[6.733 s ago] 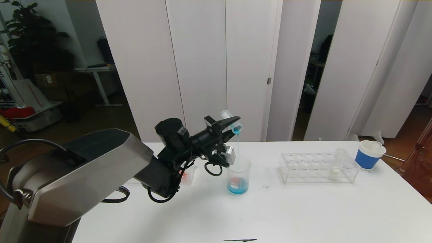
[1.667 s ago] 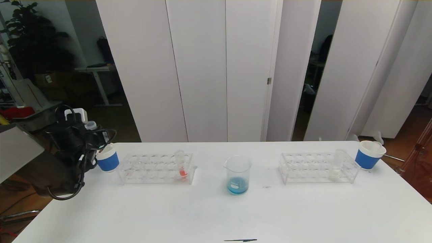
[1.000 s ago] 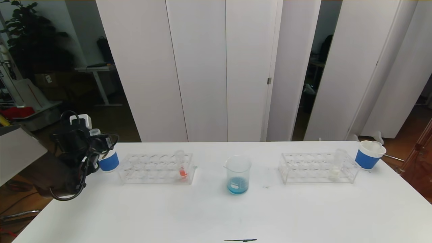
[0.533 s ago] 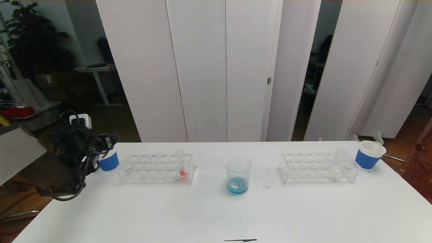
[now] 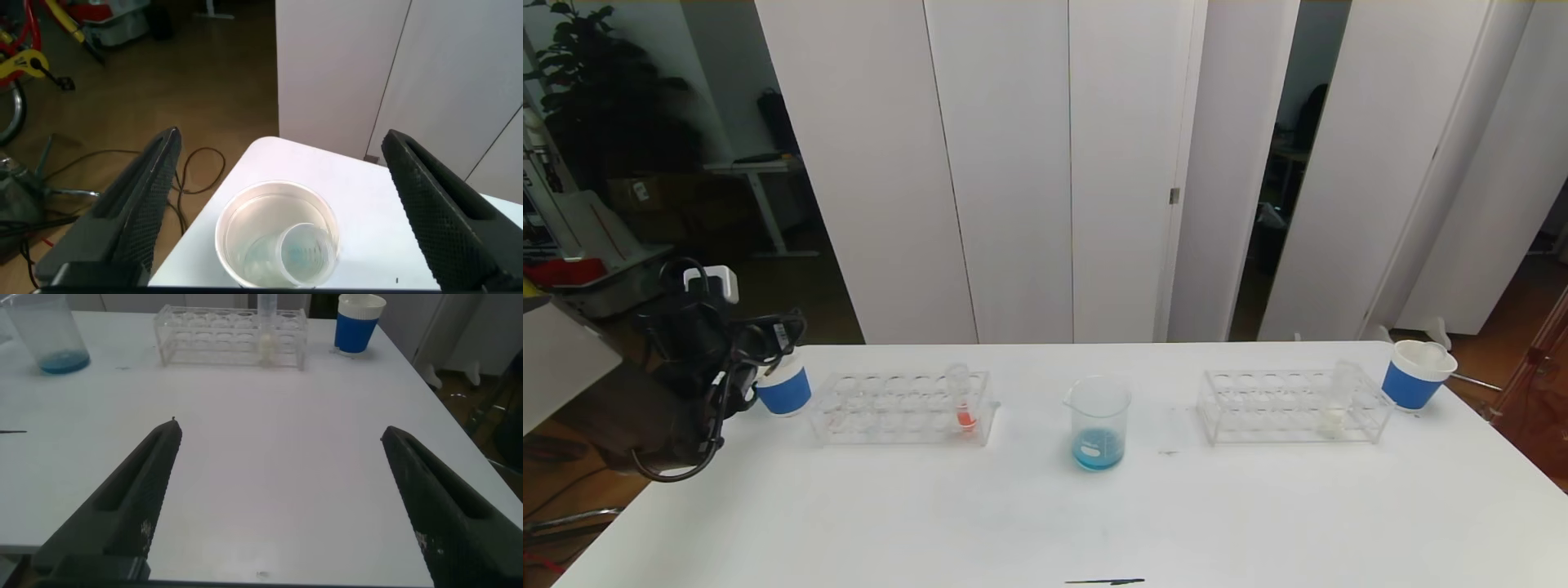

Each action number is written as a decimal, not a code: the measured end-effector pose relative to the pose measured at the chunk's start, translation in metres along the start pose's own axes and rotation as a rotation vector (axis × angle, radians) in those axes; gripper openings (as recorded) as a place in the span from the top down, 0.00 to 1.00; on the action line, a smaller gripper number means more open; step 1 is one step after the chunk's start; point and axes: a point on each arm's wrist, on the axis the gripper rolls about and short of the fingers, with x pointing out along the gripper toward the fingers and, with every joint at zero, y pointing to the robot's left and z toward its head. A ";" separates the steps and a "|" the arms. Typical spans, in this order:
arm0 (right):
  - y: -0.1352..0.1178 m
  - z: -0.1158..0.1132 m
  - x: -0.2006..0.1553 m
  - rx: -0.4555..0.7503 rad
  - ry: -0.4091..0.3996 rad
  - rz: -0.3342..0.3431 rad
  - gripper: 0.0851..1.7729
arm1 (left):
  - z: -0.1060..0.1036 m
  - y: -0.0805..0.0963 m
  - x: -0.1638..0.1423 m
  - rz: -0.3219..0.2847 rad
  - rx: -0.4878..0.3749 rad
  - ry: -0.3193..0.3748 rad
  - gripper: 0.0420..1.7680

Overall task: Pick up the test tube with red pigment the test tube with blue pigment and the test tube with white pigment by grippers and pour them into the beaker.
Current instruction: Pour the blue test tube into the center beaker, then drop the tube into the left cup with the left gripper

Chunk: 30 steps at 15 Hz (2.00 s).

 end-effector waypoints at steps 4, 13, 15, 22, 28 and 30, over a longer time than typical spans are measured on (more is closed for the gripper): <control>0.000 0.000 0.000 0.000 0.000 0.000 0.01 | 0.031 0.001 -0.019 -0.023 0.001 -0.018 0.01; 0.000 0.000 0.000 0.000 0.000 0.000 0.01 | 0.110 0.013 -0.145 -0.157 0.001 -0.048 0.01; 0.000 0.000 0.000 0.000 0.000 0.000 0.01 | 0.121 0.020 -0.182 -0.184 0.002 -0.048 0.01; 0.000 0.000 0.000 0.000 0.000 0.000 0.01 | 0.136 0.066 -0.319 -0.216 -0.007 -0.100 0.01; 0.000 0.000 0.000 0.000 0.000 0.000 0.01 | 0.095 0.101 -0.410 -0.230 0.016 -0.176 0.01; 0.000 0.000 0.000 0.000 0.000 0.000 0.01 | 0.078 0.107 -0.426 -0.242 0.032 -0.193 0.01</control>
